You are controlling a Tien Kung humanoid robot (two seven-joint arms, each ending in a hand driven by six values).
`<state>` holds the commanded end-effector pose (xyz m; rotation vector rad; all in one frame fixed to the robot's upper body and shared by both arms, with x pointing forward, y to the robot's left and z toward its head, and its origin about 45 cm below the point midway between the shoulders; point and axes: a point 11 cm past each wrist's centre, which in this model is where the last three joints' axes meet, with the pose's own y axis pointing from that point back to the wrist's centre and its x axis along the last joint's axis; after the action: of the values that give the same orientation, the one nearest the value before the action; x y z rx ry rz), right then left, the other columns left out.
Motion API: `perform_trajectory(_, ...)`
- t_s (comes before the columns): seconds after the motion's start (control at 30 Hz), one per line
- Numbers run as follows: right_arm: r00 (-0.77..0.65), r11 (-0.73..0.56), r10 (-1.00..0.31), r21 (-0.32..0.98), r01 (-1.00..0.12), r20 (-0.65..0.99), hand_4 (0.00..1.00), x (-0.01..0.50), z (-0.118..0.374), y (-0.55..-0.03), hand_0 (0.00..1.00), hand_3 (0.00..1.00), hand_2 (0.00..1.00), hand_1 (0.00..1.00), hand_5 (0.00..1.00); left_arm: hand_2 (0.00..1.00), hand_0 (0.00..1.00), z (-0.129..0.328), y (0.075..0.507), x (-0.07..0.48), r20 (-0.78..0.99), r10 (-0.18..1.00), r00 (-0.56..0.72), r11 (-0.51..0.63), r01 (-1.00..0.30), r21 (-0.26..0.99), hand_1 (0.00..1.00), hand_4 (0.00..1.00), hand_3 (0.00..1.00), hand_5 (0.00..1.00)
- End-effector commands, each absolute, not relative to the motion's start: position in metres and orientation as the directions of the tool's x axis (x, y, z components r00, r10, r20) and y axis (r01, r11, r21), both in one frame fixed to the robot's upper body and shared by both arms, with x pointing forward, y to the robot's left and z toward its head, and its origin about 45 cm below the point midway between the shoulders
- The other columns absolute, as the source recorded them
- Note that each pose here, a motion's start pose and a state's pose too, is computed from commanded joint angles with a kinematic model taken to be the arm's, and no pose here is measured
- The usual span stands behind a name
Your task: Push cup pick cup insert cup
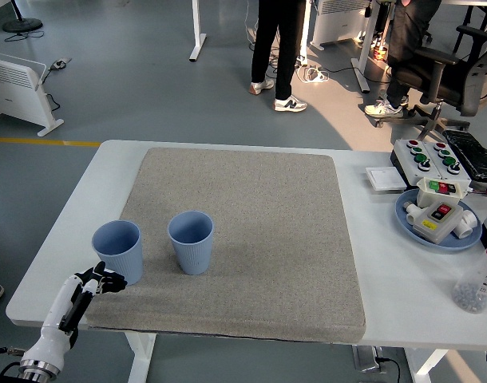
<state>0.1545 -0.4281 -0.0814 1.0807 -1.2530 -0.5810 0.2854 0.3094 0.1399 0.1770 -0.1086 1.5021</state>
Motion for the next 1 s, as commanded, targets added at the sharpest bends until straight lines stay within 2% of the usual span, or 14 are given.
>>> perform_trajectory(0.03,0.267,0.421,-0.846,0.886,-0.195,0.461,0.112,0.155,-0.081,-0.428,0.523,0.563,0.619,0.544,0.44,0.506,0.6,0.14,0.31,0.286,0.183,0.981,0.069,0.061,-0.997,0.05,0.544,0.582,0.456,0.998)
perform_trajectory(0.4,0.26,0.42,-0.849,0.886,-0.198,0.46,0.112,0.157,-0.081,-0.427,0.523,0.563,0.619,0.544,0.44,0.508,0.602,0.138,0.3,0.303,0.194,0.974,0.114,0.105,-0.993,0.058,0.547,0.593,0.458,0.998)
perform_trajectory(1.0,0.26,0.416,-0.851,0.888,-0.198,0.456,0.112,0.156,-0.082,-0.424,0.523,0.563,0.619,0.544,0.444,0.51,0.601,0.136,0.312,0.326,0.192,0.978,0.076,0.066,-0.996,0.056,0.551,0.603,0.462,0.998)
